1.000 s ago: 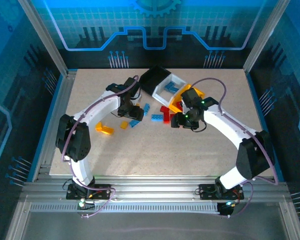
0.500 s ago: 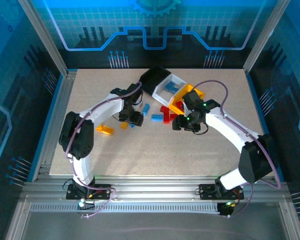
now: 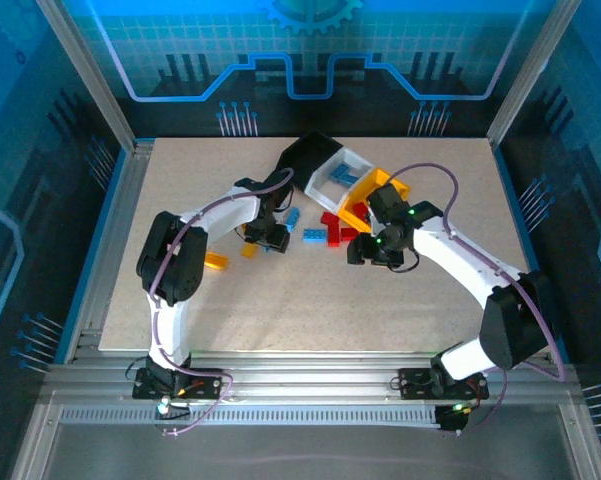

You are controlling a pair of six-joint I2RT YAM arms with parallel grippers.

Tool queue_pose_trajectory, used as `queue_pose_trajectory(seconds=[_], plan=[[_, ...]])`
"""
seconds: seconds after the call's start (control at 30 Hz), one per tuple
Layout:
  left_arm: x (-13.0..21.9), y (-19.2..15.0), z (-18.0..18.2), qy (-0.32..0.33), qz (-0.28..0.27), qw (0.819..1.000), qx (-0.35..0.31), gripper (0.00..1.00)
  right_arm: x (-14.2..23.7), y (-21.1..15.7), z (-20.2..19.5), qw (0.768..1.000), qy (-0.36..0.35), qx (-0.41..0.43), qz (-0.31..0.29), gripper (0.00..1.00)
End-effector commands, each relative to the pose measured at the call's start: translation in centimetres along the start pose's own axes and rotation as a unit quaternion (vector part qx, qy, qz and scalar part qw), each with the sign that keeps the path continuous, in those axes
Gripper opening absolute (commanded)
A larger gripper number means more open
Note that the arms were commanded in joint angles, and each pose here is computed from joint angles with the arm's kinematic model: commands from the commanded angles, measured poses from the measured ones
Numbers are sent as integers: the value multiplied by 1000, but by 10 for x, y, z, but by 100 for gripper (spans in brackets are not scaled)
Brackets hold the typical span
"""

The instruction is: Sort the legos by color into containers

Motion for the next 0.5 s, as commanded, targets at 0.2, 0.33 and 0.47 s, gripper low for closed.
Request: queue_pose_trajectory(seconds=[0.2,0.33,0.47], plan=[[-23,4,2,-2,17,1000,-3,52,3,-1,0,1000,-1,5,9,65],[-3,10,2,-1,-2,1000,-2,55,0,1,3,1000,1,5,13,64],[21,17,3,2,-24,1000,-7,56,-6,2,4,1000,3,3,21,64]])
Point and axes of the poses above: each hand's point on the last joint's axis, 136 mm out from that joint toward the fingers, its own x axis back along the fingers, its own z axis along the line the jaws close on, y = z × x, the point moved 5 cm from there along x, back along the fingers, and after that the axes turned 11 degrees about -x, right-handed, at the moved point
